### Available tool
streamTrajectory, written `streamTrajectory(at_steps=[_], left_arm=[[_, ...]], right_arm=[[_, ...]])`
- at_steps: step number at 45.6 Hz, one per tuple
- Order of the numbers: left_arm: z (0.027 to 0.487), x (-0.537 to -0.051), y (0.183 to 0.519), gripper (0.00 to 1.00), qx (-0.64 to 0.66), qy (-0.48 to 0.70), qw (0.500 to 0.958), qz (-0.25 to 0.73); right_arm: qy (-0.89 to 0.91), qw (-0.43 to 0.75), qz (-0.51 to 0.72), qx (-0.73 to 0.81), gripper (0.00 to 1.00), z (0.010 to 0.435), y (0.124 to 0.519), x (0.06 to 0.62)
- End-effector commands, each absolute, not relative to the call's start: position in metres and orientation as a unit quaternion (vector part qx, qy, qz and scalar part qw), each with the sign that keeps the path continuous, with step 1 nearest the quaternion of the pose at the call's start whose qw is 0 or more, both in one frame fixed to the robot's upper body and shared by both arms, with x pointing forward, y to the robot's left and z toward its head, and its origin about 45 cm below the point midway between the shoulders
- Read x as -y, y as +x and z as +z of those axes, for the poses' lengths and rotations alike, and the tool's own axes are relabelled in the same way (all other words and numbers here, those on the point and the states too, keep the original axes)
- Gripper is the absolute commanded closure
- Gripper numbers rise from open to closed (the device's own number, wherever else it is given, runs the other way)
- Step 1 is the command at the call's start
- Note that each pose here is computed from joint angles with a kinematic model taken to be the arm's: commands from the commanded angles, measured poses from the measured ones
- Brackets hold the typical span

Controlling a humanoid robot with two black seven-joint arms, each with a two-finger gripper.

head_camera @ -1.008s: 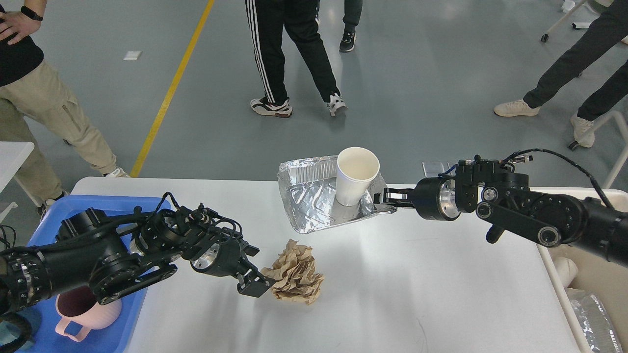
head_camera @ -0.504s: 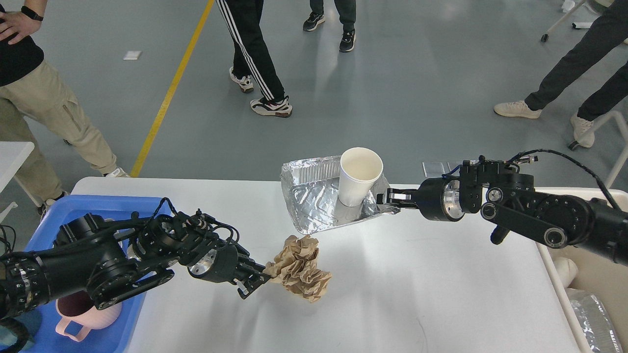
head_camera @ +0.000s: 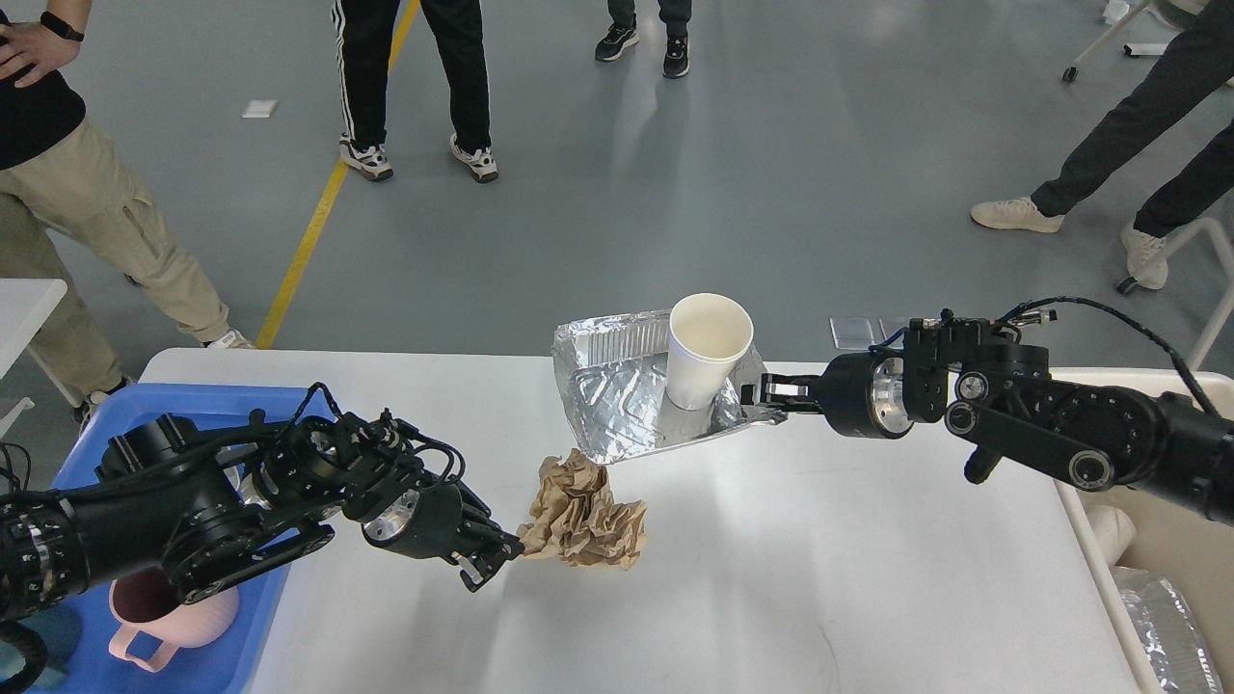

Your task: Tidy desktop

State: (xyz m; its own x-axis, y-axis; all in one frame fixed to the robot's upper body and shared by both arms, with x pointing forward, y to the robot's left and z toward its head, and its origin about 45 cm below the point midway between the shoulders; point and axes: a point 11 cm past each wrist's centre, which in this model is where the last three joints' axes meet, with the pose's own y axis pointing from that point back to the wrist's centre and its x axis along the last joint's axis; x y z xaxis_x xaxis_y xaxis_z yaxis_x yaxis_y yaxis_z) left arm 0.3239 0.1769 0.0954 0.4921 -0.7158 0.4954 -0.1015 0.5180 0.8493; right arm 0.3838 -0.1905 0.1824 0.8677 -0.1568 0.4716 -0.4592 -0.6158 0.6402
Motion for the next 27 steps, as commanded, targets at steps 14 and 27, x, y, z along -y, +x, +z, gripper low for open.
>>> streamTrajectory(at_steps=[14,27], left_arm=[[0.124,-0.236,0.302,0.99,0.43,0.45,0.75,-0.225],[0.161,-0.284,0.272,0.99,0.427,0.458,0.748,-0.22]], right_arm=[[0.878,0.405,0.186,0.175,1.0,0.18,0.383,0.193],[0.877,0.406,0.186,0.175,1.0,0.179,0.383,0.193]])
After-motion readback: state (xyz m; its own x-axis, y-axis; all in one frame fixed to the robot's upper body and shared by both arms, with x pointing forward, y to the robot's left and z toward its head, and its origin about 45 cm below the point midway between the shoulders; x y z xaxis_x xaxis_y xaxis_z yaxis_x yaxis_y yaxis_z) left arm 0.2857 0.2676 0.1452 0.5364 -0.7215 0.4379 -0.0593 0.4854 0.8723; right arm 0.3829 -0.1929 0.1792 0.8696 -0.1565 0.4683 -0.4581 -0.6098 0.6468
